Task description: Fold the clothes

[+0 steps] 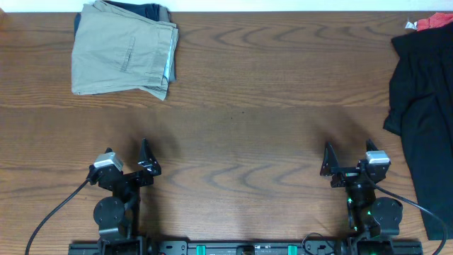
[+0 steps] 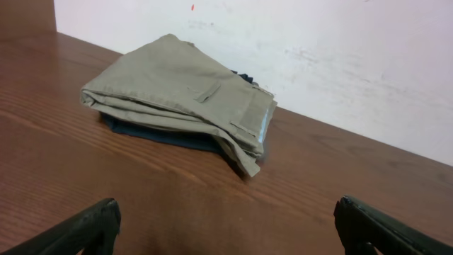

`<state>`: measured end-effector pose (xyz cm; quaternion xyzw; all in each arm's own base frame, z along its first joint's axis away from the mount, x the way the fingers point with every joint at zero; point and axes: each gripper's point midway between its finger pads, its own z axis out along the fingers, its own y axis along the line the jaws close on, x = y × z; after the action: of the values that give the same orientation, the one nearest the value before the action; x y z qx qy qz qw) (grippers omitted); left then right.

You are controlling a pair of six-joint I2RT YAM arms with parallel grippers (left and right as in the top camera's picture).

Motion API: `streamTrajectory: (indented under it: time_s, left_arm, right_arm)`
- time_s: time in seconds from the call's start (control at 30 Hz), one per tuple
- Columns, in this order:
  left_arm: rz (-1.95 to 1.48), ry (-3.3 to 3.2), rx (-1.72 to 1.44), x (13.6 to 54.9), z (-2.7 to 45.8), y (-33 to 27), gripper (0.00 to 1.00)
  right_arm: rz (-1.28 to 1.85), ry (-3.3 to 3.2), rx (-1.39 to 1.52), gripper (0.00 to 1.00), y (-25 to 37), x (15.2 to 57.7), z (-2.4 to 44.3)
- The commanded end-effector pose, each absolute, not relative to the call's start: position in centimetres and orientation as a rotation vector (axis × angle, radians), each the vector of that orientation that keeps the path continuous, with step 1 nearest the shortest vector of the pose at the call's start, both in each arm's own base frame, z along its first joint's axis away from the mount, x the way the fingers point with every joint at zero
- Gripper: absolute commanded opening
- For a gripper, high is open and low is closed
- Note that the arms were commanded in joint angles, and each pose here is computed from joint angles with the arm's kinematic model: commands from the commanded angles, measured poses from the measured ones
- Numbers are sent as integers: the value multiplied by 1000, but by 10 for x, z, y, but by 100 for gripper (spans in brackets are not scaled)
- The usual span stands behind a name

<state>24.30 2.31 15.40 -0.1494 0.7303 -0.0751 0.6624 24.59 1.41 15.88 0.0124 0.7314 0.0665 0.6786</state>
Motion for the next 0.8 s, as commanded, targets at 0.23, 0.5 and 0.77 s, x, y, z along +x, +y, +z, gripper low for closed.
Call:
streamTrajectory:
  time_s: [0.23,0.5,0.77]
  left_arm:
    - [-163,1689,-330,243,139,22,98]
    - [-163,1689,-329,243,139,22,98]
    - [-163,1689,-329,243,139,22,98]
  right_arm:
    - [123,1643,32,99,10,246,157]
    - [124,1643,32,99,10,246,157]
    - [595,1584,89,99,54,238,179]
